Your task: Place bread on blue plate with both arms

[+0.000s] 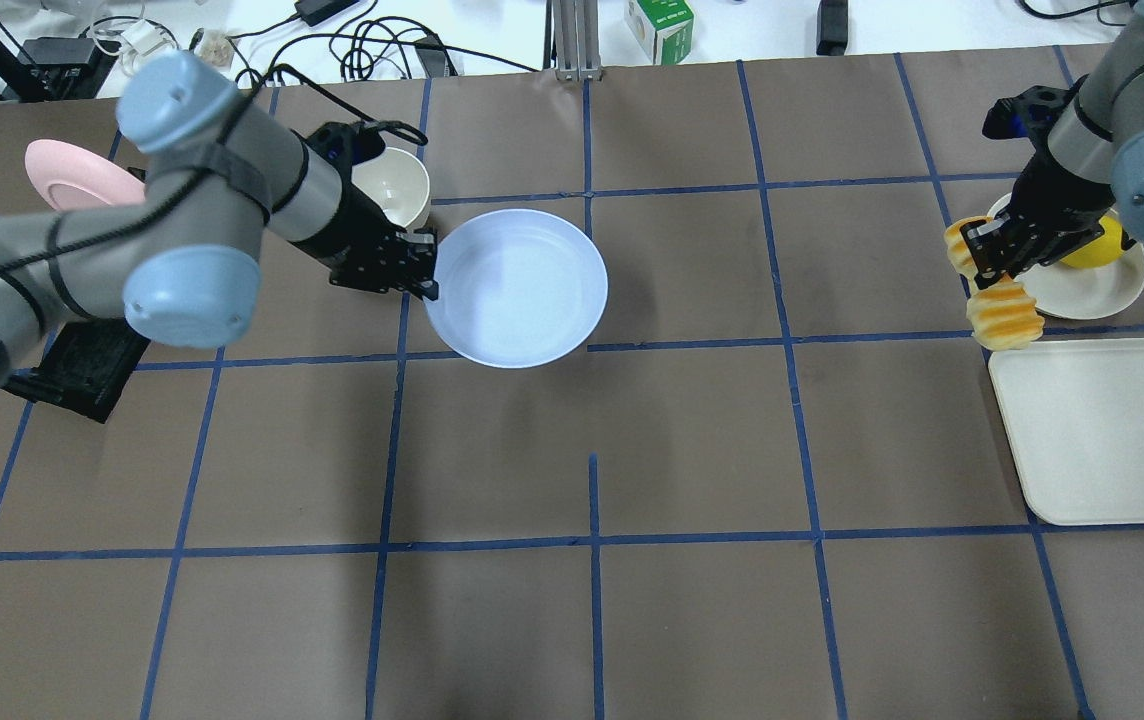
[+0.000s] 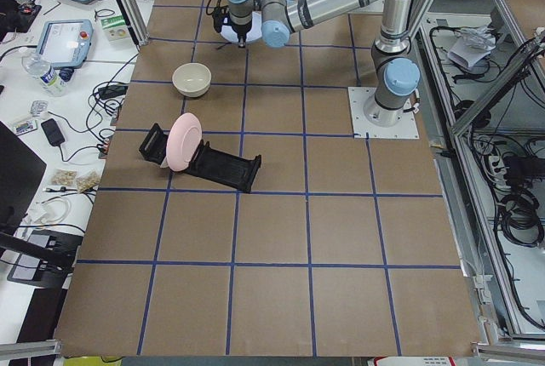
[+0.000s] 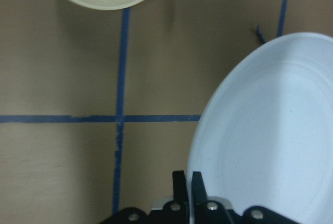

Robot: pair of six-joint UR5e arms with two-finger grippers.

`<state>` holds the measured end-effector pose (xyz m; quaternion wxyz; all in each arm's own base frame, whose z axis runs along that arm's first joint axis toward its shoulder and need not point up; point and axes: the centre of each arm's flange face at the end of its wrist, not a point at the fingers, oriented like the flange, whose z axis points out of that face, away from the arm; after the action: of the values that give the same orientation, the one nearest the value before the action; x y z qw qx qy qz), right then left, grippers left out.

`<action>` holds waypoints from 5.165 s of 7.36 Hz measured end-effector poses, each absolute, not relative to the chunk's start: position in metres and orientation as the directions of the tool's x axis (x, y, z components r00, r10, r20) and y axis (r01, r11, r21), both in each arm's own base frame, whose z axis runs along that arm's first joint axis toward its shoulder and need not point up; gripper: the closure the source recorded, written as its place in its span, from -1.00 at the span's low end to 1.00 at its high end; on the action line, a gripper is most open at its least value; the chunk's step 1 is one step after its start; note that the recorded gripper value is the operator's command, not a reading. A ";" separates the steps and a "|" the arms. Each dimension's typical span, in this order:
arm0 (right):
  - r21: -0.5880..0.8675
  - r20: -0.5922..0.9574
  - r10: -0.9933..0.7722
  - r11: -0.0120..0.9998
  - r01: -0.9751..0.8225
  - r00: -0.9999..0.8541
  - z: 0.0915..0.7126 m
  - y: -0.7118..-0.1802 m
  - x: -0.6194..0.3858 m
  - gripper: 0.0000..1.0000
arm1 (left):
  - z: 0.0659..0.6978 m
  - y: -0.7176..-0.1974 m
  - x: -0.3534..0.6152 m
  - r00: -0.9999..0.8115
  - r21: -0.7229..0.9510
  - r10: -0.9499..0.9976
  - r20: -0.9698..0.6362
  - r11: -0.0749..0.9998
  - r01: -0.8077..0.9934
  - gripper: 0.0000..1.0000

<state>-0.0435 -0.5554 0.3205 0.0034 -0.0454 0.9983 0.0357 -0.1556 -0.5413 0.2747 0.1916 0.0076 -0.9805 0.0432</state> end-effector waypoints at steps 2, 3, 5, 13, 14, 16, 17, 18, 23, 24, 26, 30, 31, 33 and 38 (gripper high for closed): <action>0.066 -0.008 -0.096 0.993 -0.096 -0.995 0.325 -0.560 -0.018 1.00 | 0.214 -0.535 -0.169 -0.886 -0.109 0.032 0.462 0.994 -0.020 1.00; 0.060 -0.008 -0.097 0.993 -0.097 -0.995 0.329 -0.563 0.003 1.00 | 0.192 -0.538 -0.172 -0.875 -0.110 0.041 0.483 0.994 -0.014 1.00; 0.050 -0.038 -0.083 0.995 -0.085 -0.996 0.331 -0.568 0.041 1.00 | 0.169 -0.543 -0.176 -0.871 -0.117 0.053 0.487 0.993 -0.004 -0.88; 0.025 -0.126 -0.062 0.998 -0.065 -0.990 0.296 -0.558 0.229 1.00 | 0.383 -0.564 -0.183 -0.985 0.198 0.025 0.172 0.979 0.059 -1.00; 0.020 -0.161 -0.021 1.000 -0.024 -0.987 0.292 -0.557 0.256 1.00 | 0.421 -0.556 -0.178 -0.987 0.193 0.024 0.156 0.980 0.054 -1.00; 0.041 -0.207 0.059 0.998 0.051 -0.977 0.275 -0.558 0.308 1.00 | 0.466 -0.538 -0.174 -0.989 0.132 0.020 0.143 0.991 0.039 -1.00; 0.054 -0.209 0.070 0.997 0.060 -0.975 0.254 -0.553 0.336 0.76 | 0.480 -0.536 -0.170 -0.993 0.076 0.021 0.118 0.997 0.030 -1.00; 0.062 -0.208 0.069 0.996 0.057 -0.976 0.236 -0.550 0.355 -0.11 | 0.491 -0.536 -0.165 -0.997 0.019 0.024 0.079 0.999 0.025 -1.00; 0.054 -0.200 0.053 0.998 0.043 -0.978 0.224 -0.554 0.367 -0.90 | 0.496 -0.530 -0.165 -0.999 -0.032 -0.032 0.035 0.999 -0.033 -1.00; 0.038 -0.204 0.053 0.998 0.046 -0.978 0.232 -0.560 0.365 -0.97 | 0.496 -0.530 -0.165 -0.999 -0.035 -0.042 0.034 0.998 -0.043 -1.00; -0.002 -0.158 0.047 0.999 0.048 -0.986 0.255 -0.580 0.344 -1.00 | 0.498 -0.529 -0.162 -0.998 -0.040 -0.049 0.032 0.998 -0.050 -1.00; 0.015 -0.073 -0.040 0.999 -0.041 -0.997 0.360 -0.596 0.216 -1.00 | 0.502 -0.523 -0.160 -0.998 -0.035 -0.053 0.030 0.998 -0.054 -1.00; 0.027 -0.044 -0.058 0.998 -0.060 -0.997 0.390 -0.582 0.192 -1.00 | 0.503 -0.521 -0.159 -0.998 -0.036 -0.054 0.030 0.998 -0.055 -1.00; 0.064 -0.003 -0.068 0.996 -0.068 -0.998 0.437 -0.543 0.171 -1.00 | 0.502 -0.520 -0.159 -0.998 -0.035 -0.053 0.030 0.998 -0.054 -1.00; 0.020 0.017 -0.061 0.998 -0.061 -0.998 0.480 -0.512 0.172 -1.00 | 0.499 -0.524 -0.155 -0.999 -0.032 -0.043 -0.016 0.999 -0.042 -1.00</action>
<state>0.1717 -0.5120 0.4802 -0.0089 -0.0307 0.9994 0.0098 -0.1546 -0.5239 0.4986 -0.0084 0.0213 -0.9996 0.0156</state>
